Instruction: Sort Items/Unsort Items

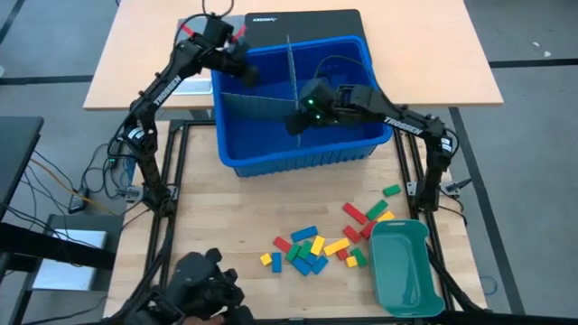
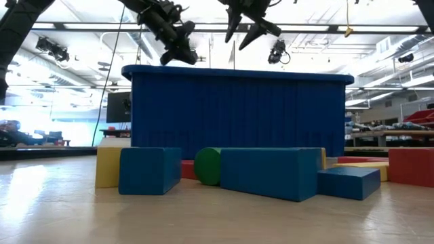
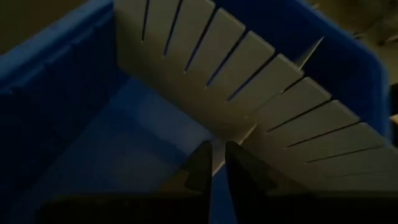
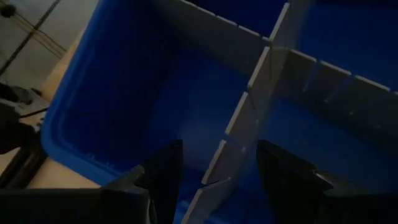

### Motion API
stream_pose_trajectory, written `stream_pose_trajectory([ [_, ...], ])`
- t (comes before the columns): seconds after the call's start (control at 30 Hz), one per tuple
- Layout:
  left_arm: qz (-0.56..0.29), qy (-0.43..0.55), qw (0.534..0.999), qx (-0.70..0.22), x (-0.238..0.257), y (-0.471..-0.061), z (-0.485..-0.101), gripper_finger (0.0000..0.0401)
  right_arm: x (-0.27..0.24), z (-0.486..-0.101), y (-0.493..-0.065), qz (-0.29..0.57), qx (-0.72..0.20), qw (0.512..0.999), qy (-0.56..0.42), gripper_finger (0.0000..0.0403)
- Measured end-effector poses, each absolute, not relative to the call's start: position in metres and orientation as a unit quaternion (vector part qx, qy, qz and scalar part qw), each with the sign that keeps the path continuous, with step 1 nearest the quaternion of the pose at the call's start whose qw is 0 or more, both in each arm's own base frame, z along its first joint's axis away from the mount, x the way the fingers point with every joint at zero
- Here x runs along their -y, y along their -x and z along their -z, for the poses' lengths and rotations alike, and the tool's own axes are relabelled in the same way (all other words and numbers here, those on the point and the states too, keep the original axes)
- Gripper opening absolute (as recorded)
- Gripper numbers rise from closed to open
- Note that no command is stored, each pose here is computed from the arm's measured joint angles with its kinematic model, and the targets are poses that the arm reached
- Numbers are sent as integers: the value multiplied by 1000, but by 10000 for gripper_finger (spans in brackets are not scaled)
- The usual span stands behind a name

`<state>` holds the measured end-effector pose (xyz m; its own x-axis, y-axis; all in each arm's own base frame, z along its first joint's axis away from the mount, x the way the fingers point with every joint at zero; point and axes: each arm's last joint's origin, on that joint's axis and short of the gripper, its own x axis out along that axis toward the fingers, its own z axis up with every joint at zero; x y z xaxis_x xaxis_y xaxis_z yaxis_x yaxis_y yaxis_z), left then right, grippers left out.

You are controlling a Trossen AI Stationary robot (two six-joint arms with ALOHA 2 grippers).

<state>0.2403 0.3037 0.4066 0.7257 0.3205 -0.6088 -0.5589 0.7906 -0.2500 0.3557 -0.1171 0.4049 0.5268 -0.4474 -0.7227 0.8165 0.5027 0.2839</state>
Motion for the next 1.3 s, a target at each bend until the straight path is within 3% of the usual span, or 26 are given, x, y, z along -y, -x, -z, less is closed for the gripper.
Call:
stream_pose_trajectory([
  [0.3, -156, 248, 926, -236, -307, -232, -413, 53, 119, -397, -361, 407, -296, 802, -323, 206],
  [0.57, -130, 185, 962, -154, -303, -233, -441, 41, 119, -387, -369, 407, -306, 794, -331, 202],
  [1.13, -102, 121, 985, -66, -289, -235, -475, 16, 128, -368, -381, 423, -321, 785, -318, 159],
  [1.3, -84, 94, 992, -12, -284, -232, -492, 16, 130, -368, -380, 438, -315, 784, -307, 122],
])
